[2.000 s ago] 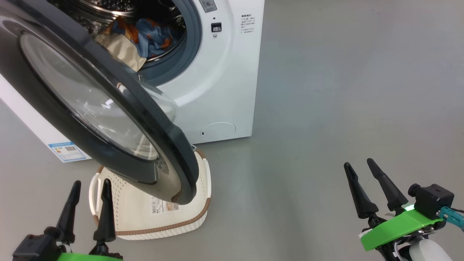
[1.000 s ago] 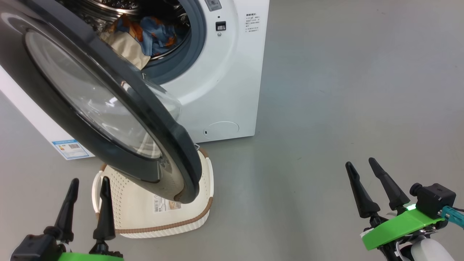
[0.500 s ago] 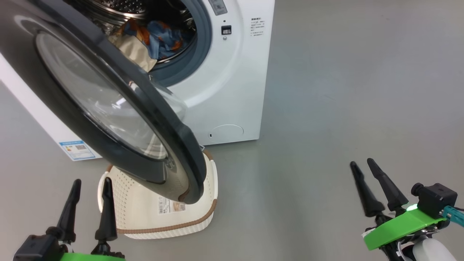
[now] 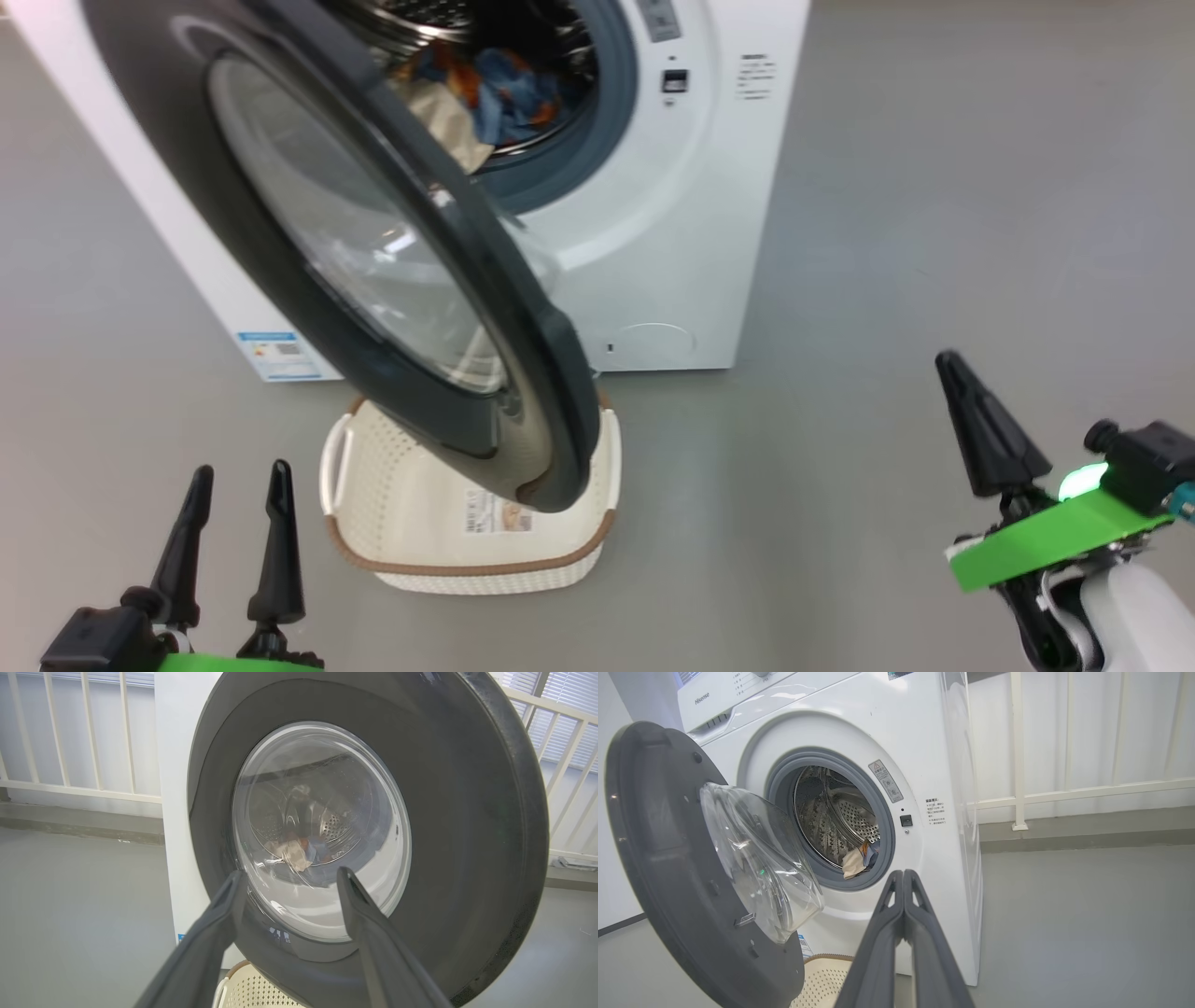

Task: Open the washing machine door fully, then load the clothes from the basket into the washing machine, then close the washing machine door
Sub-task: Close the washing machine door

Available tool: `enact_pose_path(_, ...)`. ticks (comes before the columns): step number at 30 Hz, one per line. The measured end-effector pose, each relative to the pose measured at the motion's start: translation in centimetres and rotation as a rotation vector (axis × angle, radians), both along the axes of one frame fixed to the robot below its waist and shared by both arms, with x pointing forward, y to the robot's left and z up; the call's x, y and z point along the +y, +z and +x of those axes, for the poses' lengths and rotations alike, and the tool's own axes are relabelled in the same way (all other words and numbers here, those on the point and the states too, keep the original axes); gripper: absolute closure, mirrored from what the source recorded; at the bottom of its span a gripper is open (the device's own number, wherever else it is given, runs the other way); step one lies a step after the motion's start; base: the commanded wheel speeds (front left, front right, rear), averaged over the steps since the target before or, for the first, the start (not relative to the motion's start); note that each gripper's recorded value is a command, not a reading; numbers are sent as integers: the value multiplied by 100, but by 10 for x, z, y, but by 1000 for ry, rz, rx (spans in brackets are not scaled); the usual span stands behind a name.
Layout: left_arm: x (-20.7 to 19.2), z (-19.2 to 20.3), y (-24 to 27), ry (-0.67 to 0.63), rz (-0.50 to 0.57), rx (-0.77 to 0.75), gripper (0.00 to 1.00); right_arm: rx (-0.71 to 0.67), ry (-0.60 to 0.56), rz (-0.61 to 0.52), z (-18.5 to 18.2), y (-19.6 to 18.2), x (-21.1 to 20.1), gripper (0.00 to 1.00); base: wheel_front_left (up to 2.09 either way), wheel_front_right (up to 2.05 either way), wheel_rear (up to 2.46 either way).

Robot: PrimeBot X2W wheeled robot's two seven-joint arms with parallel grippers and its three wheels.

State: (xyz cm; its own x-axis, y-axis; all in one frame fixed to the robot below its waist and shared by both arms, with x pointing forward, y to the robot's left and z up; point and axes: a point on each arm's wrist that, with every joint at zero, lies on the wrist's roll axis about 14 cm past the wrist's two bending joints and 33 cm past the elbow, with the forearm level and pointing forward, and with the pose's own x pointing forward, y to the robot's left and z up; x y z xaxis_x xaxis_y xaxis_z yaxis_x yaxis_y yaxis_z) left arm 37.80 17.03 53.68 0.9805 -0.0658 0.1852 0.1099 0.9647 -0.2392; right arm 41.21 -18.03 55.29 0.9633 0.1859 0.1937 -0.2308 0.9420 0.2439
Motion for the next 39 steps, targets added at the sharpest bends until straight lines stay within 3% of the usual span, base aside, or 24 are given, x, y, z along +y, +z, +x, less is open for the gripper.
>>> enact_pose_path(13,42,-35,-6,135,-8,23,0,-191,204,48,23,66,74,100,0,0,0)
enact_pose_path(24,67,-66,-6,229,-18,22,0,-395,456,139,-7,136,155,100,0,0,0)
enact_pose_path(31,76,-76,-7,262,-23,22,0,-394,634,125,-32,135,205,100,0,0,0)
enact_pose_path(39,85,-83,-10,297,-37,33,0,-262,771,3,-38,80,247,100,0,0,0)
